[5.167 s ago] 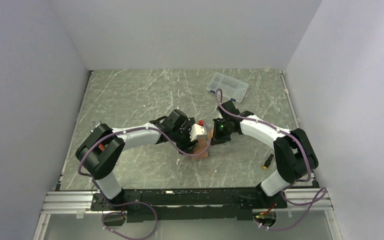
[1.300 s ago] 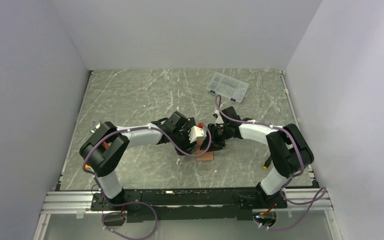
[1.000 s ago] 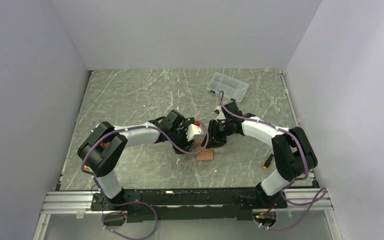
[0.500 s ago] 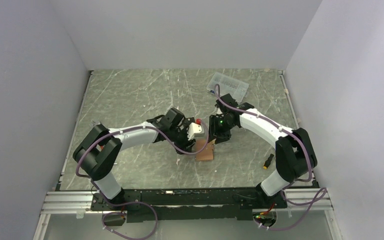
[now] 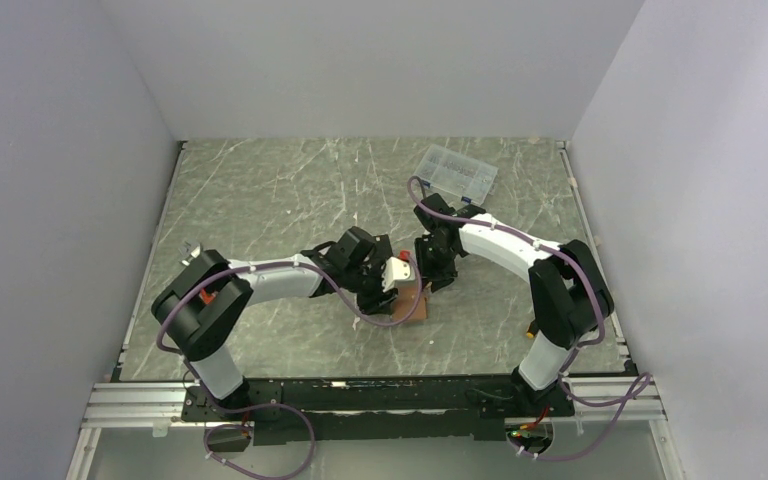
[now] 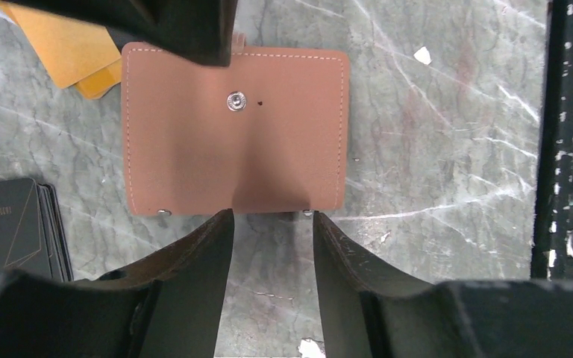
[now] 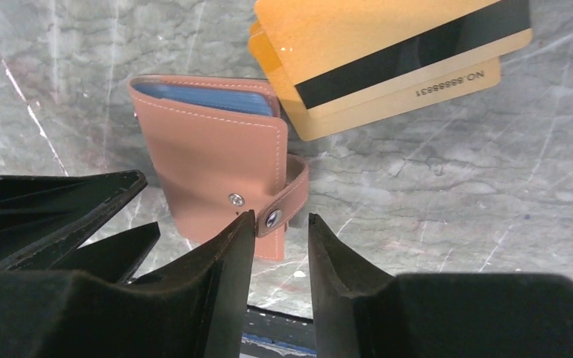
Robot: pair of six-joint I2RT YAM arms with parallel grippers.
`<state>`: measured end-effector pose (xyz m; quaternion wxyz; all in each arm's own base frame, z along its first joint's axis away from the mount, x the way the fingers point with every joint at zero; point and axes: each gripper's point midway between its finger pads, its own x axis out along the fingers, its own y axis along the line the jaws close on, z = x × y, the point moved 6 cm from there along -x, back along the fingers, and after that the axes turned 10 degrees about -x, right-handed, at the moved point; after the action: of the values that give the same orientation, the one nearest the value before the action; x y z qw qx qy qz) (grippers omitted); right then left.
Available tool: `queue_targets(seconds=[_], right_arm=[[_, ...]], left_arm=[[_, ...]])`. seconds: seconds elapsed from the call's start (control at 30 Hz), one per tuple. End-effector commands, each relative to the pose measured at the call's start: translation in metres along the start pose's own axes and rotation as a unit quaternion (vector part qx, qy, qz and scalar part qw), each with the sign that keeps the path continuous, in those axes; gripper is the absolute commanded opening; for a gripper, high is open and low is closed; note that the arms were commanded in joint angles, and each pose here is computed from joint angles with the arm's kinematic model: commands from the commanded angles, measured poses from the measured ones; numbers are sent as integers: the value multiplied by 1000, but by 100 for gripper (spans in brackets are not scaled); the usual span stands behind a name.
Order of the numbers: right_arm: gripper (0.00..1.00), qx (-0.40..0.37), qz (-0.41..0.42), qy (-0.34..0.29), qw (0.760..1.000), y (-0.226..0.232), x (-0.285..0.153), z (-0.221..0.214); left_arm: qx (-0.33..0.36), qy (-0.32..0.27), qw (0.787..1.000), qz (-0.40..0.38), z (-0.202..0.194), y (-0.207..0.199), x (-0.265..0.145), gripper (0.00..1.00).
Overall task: Put the credit cards into the card holder
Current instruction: Close the card holder at the center of the board.
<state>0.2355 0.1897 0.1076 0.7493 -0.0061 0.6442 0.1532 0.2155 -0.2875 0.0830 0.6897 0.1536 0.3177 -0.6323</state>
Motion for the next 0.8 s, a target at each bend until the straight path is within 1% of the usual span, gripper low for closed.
queue_targets(seconds=[0.0,0.07,0.13,0.17,0.23,0.27,0.3,0.43,0.5,0.57,0.67,0.7,0.77], right_arm=[[30,-3,-34,-19,999,-4,-9,8],[22,-3,-37,-18,999,-5,-7,7],[17,-3,-40,-19,999,-6,-7,7],[15,-3,-40,-20,999,-6,-7,7],[12,-4,-40,-21,999,-6,-8,7],[9,-4,-41,-21,999,-6,-8,6],[8,-4,-40,-21,999,-7,-7,6],[3,-3,-43,-21,999,-8,-9,3],[2,-3,-44,-22,999,-8,-10,3],[0,-4,-43,-22,999,-8,-11,2],[0,-3,-33,-21,999,-7,-11,0],[0,-2,-29,-20,999,-7,-10,-1],[0,0,-15,-17,1000,-4,-7,-3]], left_arm=[[21,-11,999,37,20,11,1,48],[22,11,998,62,23,16,0,49],[19,23,997,70,22,17,0,54],[18,23,997,69,21,16,-1,61],[17,20,997,72,20,15,-2,81],[18,18,997,79,19,15,-2,93],[17,18,996,90,18,16,-2,99],[18,29,995,95,18,15,2,99],[18,25,996,90,19,13,2,99],[16,18,996,87,21,12,1,91],[13,21,996,87,24,12,1,72],[10,22,996,87,24,12,1,68],[6,19,996,88,25,12,0,65]])
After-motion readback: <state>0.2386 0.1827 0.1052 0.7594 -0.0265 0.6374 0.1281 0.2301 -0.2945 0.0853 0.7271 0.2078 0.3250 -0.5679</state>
